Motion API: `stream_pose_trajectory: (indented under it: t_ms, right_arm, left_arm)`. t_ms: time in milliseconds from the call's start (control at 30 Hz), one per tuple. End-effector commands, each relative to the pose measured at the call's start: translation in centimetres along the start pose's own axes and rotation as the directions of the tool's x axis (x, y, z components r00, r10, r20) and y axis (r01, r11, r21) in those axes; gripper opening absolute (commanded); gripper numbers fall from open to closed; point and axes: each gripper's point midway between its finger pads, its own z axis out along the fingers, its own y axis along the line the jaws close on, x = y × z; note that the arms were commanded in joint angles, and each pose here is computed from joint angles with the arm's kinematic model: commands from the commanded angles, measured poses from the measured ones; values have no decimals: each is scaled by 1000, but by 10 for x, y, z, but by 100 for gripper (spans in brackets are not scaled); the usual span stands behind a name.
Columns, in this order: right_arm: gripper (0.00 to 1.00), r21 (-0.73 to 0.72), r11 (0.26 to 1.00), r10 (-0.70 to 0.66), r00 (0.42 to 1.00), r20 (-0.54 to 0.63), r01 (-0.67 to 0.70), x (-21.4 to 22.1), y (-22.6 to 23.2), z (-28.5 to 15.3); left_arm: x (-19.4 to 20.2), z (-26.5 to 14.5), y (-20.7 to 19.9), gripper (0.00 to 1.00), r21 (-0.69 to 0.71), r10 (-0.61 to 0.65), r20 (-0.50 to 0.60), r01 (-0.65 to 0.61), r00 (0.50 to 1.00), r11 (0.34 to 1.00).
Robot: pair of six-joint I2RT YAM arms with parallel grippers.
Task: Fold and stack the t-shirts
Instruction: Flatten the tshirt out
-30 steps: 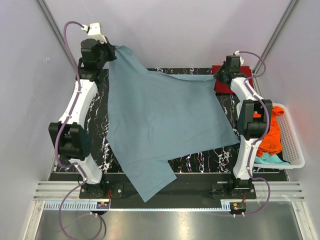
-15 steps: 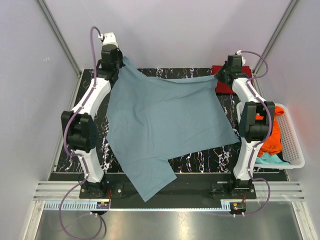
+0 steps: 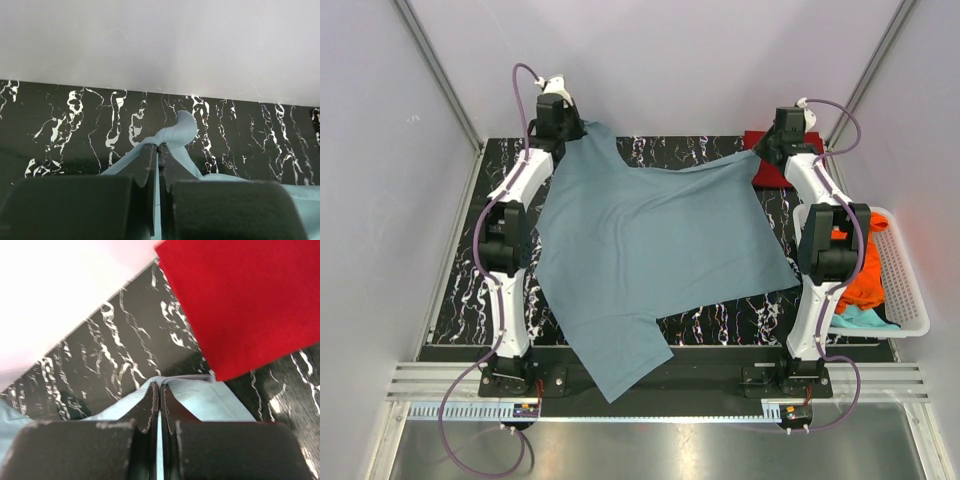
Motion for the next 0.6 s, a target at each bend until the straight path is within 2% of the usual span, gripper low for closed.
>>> stream_pose_trajectory:
  t_ms: [0, 200, 300, 567]
  right_arm:
    - [0, -71, 997, -5, 997, 82, 11, -37, 26, 0]
    - [0, -122, 992, -3, 1000, 11, 4, -18, 34, 16]
    - [0, -120, 993, 5, 1000, -1, -5, -13, 32, 24]
    - [1, -151, 989, -17, 999, -35, 12, -2, 35, 44]
  left_arm:
    - [-57, -10, 5, 0, 69, -78, 123, 70, 989, 995]
    - [-74, -28, 44, 0, -45, -23, 155, 30, 988, 999]
    - [-77, -27, 57, 0, -57, -20, 160, 30, 987, 998]
    - [-64, -14, 59, 0, -31, -22, 136, 26, 990, 999]
